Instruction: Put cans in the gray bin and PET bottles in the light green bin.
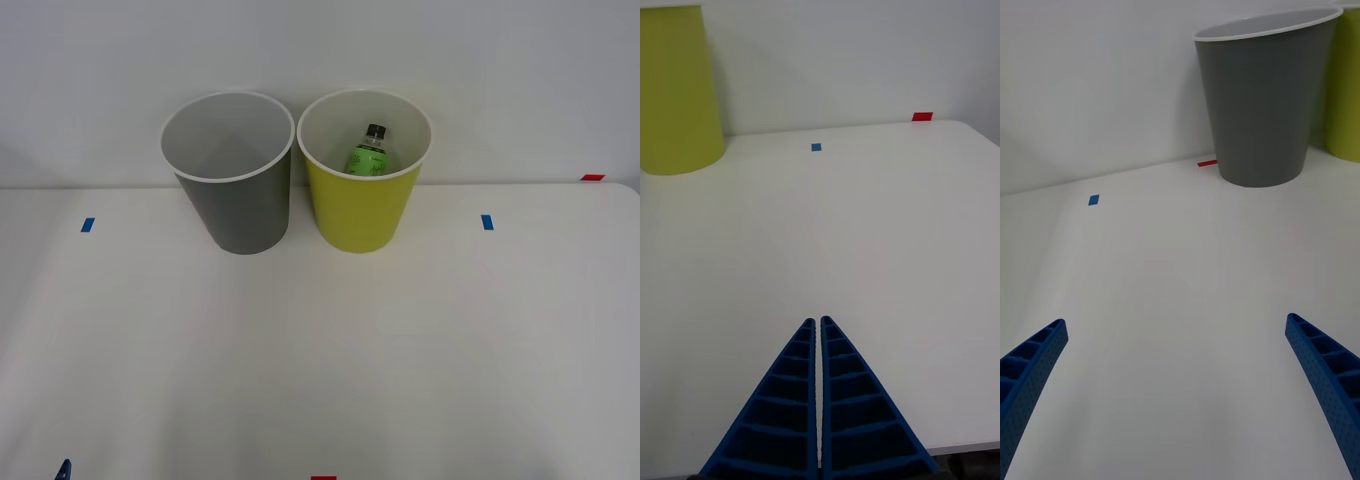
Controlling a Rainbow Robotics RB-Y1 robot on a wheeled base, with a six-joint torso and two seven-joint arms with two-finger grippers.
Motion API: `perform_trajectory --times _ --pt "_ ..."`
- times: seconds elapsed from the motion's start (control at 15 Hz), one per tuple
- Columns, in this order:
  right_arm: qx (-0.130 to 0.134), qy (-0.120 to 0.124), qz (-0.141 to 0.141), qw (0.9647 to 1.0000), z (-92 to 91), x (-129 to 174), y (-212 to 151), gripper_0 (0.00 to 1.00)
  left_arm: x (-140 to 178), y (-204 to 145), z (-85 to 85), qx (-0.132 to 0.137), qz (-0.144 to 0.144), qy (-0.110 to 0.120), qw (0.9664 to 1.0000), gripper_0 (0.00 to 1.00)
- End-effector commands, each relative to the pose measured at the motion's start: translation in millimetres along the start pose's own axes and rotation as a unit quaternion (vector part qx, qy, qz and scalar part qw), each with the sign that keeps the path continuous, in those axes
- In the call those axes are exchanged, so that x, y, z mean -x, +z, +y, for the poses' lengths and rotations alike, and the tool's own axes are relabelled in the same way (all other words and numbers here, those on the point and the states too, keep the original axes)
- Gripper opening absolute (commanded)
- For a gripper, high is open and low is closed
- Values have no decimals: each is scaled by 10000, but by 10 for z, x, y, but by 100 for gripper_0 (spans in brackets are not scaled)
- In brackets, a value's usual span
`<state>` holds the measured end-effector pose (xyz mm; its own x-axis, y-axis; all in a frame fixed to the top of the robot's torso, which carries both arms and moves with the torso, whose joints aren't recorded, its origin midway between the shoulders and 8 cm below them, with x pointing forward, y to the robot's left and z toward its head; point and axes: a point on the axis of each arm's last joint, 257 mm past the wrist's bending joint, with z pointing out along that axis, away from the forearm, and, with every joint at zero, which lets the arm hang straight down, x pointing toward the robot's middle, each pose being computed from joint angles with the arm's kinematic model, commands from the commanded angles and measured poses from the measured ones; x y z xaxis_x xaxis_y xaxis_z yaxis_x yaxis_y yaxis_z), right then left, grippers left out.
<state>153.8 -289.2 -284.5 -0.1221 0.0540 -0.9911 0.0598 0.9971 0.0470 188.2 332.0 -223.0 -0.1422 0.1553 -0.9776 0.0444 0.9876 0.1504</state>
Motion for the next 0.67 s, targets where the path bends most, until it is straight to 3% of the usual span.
perform_trajectory --times 0.07,0.67 --pt "0 0 0 10000 0 0 0 0 -1 0 0 0 1 1 10000 100" --pt "0 0 0 10000 0 0 0 0 -1 0 0 0 1 1 10000 100"
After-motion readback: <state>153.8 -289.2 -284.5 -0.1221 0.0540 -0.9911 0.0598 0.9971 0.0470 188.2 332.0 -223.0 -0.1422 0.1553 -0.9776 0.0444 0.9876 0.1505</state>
